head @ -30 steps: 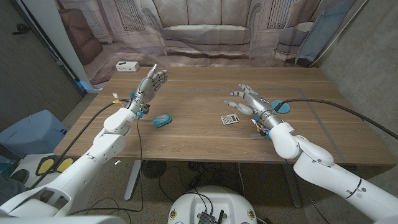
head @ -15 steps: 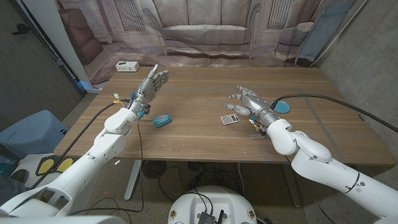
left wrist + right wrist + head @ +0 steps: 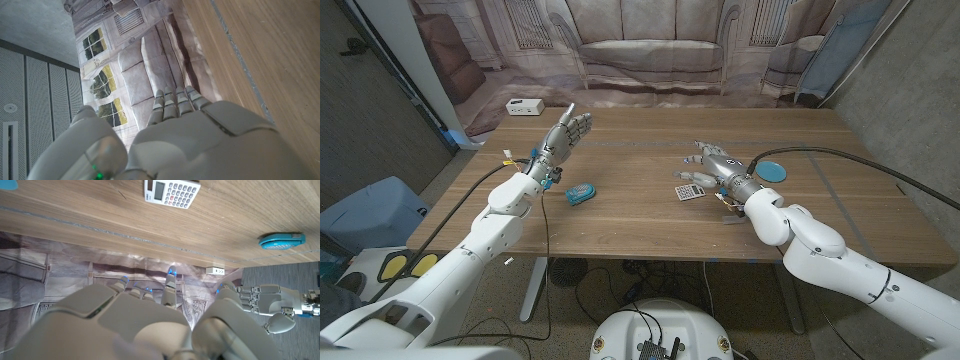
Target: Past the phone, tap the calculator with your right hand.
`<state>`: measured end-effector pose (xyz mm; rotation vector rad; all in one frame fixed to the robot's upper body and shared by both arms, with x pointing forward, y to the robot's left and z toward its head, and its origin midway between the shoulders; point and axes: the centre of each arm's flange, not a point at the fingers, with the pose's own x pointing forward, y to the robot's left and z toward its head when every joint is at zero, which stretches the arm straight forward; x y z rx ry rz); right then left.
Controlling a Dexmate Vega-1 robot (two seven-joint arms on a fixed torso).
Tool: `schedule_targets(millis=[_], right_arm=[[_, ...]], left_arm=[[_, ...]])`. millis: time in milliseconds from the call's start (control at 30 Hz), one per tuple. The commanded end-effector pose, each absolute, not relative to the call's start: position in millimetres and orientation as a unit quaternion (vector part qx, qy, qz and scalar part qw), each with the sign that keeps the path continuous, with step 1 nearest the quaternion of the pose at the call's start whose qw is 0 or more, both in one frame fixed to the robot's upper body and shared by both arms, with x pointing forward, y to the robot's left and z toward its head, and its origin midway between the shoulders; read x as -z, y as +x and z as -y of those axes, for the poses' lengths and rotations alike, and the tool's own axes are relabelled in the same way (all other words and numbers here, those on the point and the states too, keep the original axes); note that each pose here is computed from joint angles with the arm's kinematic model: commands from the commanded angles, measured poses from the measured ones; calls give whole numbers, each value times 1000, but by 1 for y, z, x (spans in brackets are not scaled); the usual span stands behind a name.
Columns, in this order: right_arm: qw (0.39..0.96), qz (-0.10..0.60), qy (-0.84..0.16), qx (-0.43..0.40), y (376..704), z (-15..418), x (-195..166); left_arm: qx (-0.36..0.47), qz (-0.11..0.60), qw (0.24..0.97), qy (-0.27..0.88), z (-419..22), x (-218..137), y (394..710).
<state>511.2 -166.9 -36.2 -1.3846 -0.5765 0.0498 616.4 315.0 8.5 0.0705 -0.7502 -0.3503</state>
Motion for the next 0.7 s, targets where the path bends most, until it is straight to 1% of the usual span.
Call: schedule_targets(millis=[33, 700], right_arm=[[725, 250, -641, -33, 516, 161, 42], [730, 224, -643, -51, 529, 157, 50]], left_arm=[[168, 371, 913, 36, -315, -15, 614], [183, 361, 914, 32, -306, -7, 619]])
